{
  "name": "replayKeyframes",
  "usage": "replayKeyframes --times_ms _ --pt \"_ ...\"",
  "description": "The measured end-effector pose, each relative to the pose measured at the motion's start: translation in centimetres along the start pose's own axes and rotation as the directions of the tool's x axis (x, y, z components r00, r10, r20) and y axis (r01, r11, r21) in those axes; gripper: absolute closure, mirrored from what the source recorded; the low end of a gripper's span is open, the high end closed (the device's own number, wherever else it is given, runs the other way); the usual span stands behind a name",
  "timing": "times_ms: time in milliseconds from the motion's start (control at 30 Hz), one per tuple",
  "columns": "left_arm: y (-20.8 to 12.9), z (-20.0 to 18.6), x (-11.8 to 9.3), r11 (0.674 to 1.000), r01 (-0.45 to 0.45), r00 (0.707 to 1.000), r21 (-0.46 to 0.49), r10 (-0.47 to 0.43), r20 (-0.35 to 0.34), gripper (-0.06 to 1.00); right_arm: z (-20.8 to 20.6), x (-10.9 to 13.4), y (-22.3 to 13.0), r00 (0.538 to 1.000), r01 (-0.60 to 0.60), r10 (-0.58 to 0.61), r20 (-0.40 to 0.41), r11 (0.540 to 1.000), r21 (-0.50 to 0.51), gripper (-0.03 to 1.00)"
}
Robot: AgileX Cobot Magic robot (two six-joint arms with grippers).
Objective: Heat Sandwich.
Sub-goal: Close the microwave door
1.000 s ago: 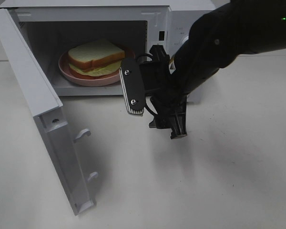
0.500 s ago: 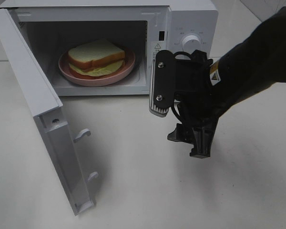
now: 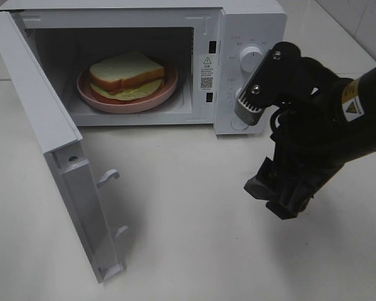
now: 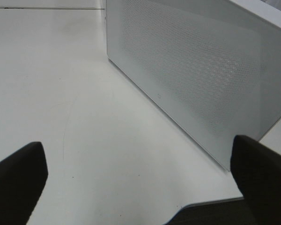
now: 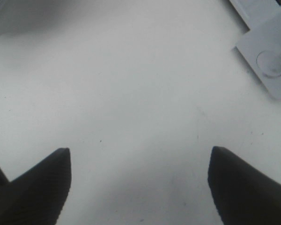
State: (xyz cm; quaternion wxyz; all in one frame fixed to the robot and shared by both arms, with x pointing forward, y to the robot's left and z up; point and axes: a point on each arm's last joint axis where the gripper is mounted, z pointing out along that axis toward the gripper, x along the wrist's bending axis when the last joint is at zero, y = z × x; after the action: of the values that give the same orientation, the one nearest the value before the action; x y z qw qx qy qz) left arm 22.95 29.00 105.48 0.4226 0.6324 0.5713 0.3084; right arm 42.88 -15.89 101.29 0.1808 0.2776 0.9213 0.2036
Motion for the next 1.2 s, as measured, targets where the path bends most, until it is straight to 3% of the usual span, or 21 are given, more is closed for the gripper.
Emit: replayKeyframes --times_ms 233,500,833,1200 --pt "0.0 0.0 0.0 1.0 0.0 1.0 0.0 0.0 0.0 -0.05 -2.0 0.3 -1.5 0.989 -0.15 0.151 -0.005 0.985 0.088 0.21" --pt "0.0 0.0 0.0 1.0 0.0 1.0 0.0 0.0 0.0 -0.05 -5.3 0.6 -3.1 0.975 -0.221 0.222 0.006 0.968 0.122 0.21" --pt "0.0 0.0 0.0 1.0 0.0 1.0 0.0 0.0 0.0 -0.05 -9.8 1.4 -5.6 0.966 -0.258 0.259 -0.002 0.96 0.109 0.21" --pt "0.0 0.0 0.0 1.0 0.0 1.0 0.0 0.0 0.0 -0.05 -14.9 2.5 -9.8 0.949 -0.315 0.315 0.014 0.949 0.009 0.21"
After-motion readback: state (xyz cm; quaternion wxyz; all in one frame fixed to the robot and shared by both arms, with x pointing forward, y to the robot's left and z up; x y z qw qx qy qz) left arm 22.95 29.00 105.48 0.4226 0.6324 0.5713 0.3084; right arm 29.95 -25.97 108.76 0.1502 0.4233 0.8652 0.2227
